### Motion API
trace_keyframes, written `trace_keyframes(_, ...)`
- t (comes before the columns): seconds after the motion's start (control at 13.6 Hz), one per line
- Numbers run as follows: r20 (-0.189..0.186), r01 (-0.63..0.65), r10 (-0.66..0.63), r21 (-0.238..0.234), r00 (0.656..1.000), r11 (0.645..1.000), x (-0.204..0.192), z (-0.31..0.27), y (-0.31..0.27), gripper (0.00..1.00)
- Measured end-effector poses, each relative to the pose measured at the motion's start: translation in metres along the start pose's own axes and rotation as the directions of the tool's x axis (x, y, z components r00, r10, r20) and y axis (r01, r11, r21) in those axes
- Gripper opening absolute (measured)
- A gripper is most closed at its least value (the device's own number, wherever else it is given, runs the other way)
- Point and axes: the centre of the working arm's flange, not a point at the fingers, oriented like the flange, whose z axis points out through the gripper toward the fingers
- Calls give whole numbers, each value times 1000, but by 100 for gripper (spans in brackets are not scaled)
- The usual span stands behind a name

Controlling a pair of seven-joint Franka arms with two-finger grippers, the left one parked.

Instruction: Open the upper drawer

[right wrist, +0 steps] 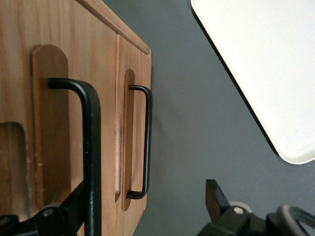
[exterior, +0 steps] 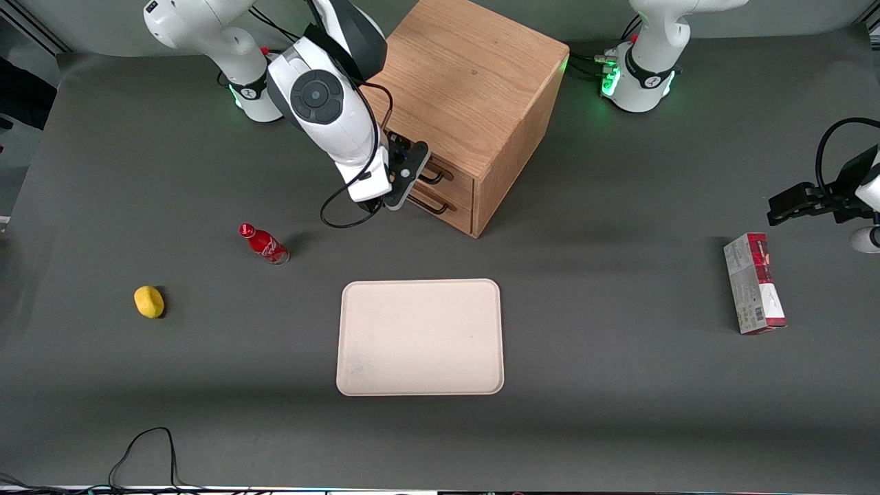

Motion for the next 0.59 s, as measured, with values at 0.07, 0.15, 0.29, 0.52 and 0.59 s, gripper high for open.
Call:
trace_keyframes(0.07, -3, -2, 2, 0, 1000, 1000, 0, 2, 1, 100)
trace_keyframes(0.15, -4, -3, 3, 1, 1000, 1000, 0, 3, 1, 100)
trace_keyframes(0.29, -1, -7, 7, 1, 1000, 1000, 0, 6, 3, 100)
trace_keyframes(0.52, -8, -16, 16, -2, 1000, 1000, 0, 7, 8, 100)
trace_keyframes(0.59, -14, -23, 22, -5, 1000, 1000, -1, 7, 12, 100)
